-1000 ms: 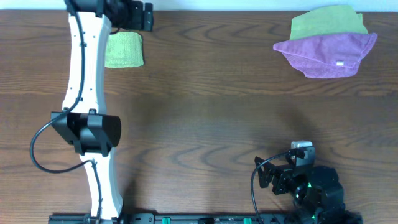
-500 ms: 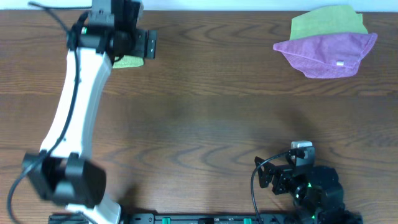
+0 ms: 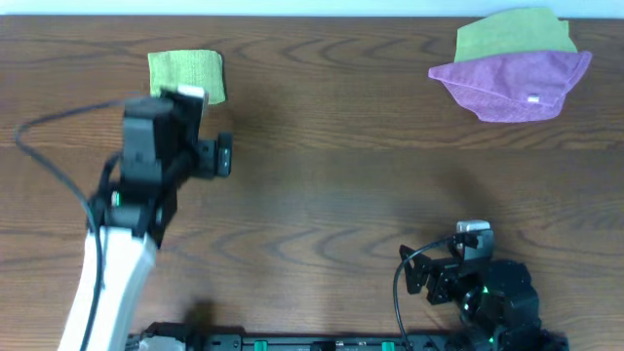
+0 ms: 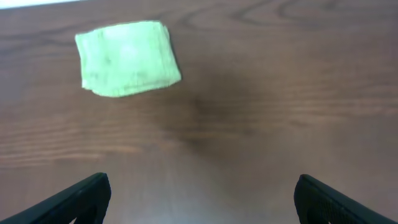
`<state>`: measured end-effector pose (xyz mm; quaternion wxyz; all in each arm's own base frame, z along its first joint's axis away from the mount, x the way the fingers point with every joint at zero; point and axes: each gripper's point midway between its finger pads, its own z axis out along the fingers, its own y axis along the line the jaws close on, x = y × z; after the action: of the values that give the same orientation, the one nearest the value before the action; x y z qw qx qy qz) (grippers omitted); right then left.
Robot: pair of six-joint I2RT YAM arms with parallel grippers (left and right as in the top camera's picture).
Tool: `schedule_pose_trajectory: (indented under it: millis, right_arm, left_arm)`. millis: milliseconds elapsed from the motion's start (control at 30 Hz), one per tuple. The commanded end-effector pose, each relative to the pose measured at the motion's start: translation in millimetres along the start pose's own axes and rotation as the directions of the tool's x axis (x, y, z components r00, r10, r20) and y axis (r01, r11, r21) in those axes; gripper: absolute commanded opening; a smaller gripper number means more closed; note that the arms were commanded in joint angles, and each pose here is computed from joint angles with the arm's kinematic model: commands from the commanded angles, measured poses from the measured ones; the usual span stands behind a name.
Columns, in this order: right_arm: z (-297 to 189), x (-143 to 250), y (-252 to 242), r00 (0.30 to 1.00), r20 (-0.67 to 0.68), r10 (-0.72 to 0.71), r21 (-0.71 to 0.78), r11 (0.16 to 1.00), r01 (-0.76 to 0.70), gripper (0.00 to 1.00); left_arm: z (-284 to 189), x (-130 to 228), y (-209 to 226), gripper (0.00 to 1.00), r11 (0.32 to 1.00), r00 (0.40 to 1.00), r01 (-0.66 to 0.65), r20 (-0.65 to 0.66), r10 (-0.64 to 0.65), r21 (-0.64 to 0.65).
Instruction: Fold the cloth
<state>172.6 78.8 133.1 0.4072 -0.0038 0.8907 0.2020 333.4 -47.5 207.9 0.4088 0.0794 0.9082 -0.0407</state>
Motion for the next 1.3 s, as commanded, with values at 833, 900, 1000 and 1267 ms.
schedule_pose_trajectory:
  millis: [833, 900, 1000, 1267]
  right_arm:
    - [0, -1, -3, 1.0, 0.009, 0.017, 0.014, 1.0, -0.017, 0.99]
    - [0, -1, -3, 1.0, 0.009, 0.017, 0.014, 1.0, -0.017, 0.99]
    - [0, -1, -3, 1.0, 0.009, 0.017, 0.014, 1.0, -0.017, 0.99]
    - [0, -1, -3, 1.0, 0.009, 0.017, 0.014, 1.0, -0.017, 0.99]
  left_arm:
    - [-28, 143, 29, 0.95, 0.985, 0.98, 0.033, 0.198, 0.002, -0.172]
    - [-26, 148, 28, 0.95, 0.985, 0.98, 0.033, 0.2, 0.002, -0.171]
    - [-22, 156, 28, 0.95, 0.985, 0.979, 0.032, 0.202, 0.002, -0.169]
    - [-13, 170, 27, 0.95, 0.986, 0.975, 0.032, 0.221, 0.005, -0.166]
